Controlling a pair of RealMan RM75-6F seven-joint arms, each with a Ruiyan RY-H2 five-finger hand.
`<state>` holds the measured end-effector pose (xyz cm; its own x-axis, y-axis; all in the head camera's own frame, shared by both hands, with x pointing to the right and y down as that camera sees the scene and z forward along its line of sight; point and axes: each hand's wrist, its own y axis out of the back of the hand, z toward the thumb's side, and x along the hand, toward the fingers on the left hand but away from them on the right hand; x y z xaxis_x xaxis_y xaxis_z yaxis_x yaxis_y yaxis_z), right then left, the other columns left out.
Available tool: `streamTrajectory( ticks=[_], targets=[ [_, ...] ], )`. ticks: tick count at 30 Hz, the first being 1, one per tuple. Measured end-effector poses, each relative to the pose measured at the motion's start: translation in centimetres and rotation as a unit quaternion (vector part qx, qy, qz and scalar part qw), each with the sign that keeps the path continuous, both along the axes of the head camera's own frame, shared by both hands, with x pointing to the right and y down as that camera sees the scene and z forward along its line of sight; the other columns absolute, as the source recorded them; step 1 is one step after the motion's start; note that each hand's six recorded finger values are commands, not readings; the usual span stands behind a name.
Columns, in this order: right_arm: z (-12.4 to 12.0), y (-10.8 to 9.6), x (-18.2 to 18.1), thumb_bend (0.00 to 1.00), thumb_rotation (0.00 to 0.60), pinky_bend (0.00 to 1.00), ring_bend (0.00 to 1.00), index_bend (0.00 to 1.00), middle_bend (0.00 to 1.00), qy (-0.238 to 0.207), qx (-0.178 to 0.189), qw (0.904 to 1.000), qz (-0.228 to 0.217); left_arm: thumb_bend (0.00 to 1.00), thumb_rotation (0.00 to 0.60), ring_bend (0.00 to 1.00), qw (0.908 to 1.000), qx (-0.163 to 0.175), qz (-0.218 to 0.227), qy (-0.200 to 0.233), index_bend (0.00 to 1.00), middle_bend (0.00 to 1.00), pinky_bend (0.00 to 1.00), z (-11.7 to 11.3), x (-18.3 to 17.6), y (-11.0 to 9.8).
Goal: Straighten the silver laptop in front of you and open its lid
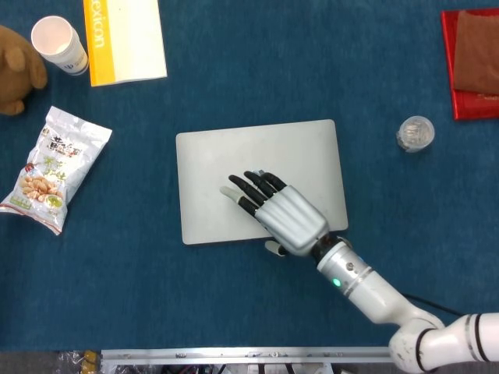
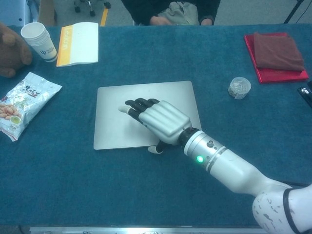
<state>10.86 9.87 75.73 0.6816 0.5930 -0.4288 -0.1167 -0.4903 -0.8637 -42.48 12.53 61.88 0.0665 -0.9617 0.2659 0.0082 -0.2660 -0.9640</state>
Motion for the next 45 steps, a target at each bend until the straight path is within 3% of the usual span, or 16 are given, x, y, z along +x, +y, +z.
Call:
streamTrajectory(
  ticks=[18, 29, 45],
  targets=[
    [1.8, -0.1, -1.0, 0.13, 0.600, 0.15, 0.01, 0.01, 0.03, 0.019, 0.012, 0.9997, 0.000, 0.11, 0.600, 0.00, 1.0000, -0.002, -0.001, 0.009, 0.00, 0.00, 0.00, 0.2, -0.5, 0.1],
    [1.6, 0.2, -1.4, 0.38, 0.600, 0.15, 0.01, 0.00, 0.03, 0.025, 0.018, 0.9995, -0.011, 0.11, 0.600, 0.00, 0.9998, -0.012, -0.012, 0.004, 0.00, 0.00, 0.00, 0.8, -1.4, 0.2],
    [0.3, -0.6, -2.8, 0.43, 0.600, 0.15, 0.01, 0.00, 0.03, 0.044, 0.063, 0.9967, -0.029, 0.11, 0.600, 0.00, 0.9986, -0.049, -0.011, -0.020, 0.00, 0.05, 0.01, 2.7, -2.5, 0.0]
  ],
)
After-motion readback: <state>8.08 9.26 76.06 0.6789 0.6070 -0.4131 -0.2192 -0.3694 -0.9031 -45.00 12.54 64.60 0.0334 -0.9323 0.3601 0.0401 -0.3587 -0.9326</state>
